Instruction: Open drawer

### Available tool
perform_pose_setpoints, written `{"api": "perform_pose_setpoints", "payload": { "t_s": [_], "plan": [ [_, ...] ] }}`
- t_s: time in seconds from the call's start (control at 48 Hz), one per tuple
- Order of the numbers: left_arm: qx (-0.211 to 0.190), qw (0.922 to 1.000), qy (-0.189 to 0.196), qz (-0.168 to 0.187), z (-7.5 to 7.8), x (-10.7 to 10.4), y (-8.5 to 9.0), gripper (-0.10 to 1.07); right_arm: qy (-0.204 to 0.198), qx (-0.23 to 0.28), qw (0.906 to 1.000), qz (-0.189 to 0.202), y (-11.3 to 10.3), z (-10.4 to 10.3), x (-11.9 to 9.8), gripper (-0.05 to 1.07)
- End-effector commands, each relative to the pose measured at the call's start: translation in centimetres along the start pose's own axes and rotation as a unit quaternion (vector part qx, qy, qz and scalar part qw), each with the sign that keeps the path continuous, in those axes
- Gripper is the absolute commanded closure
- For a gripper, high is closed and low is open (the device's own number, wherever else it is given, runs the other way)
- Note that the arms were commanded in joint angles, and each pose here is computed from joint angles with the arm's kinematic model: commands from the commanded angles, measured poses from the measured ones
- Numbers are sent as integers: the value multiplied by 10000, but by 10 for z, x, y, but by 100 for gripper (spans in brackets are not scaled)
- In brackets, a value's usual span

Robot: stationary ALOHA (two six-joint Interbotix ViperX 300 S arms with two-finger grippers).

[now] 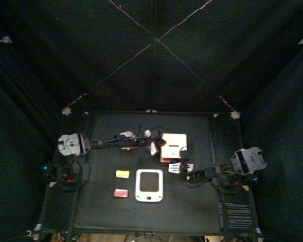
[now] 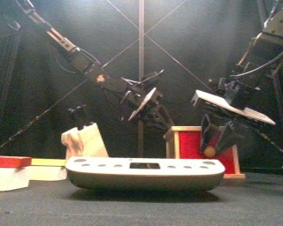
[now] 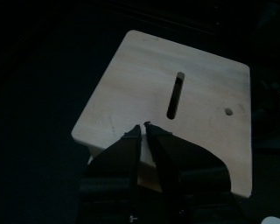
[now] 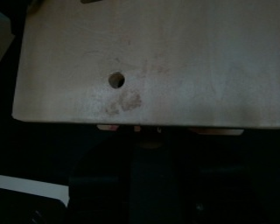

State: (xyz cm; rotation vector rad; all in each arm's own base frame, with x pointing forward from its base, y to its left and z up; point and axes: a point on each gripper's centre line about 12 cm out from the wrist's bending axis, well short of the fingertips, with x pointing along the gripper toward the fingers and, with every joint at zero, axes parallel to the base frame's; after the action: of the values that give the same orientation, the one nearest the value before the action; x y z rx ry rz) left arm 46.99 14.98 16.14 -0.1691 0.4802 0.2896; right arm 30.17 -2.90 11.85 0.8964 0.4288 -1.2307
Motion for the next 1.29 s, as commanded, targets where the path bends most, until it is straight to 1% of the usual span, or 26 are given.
{"api": "perform_pose_setpoints", "payload": {
  "t_s": [0.0, 0.167, 0.333, 0.479, 0.792, 0.917, 1.062, 1.271],
  "plan": [
    [6, 10000, -25, 4, 4, 0, -1, 39, -14, 81, 10000, -28, 0, 5, 1, 54],
    [14, 10000, -25, 3, 4, 0, -1, 39, -1, 136, 9999, 83, 4, 8, -4, 54],
    [14, 10000, -25, 3, 4, 0, -1, 39, 3, 141, 9996, 254, 7, 10, -16, 54],
    [3, 10000, -26, 11, 4, 0, 0, 39, -15, 96, 9992, 390, 10, 7, -27, 54],
    [2, 10000, -18, 11, 4, -1, 0, 39, 49, 0, 9984, 558, 13, -1, -41, 54],
    [2, 10000, -18, 11, 4, 0, 0, 39, 87, -37, 9983, 578, 12, -6, -44, 54],
    [2, 10000, -11, 12, 3, 1, 0, 39, 138, -39, 9987, 495, 8, -9, -43, 54],
    [-3, 10000, 19, 21, 0, 4, 1, 39, 116, -77, 9988, 464, 4, -9, -42, 52]
  ]
}}
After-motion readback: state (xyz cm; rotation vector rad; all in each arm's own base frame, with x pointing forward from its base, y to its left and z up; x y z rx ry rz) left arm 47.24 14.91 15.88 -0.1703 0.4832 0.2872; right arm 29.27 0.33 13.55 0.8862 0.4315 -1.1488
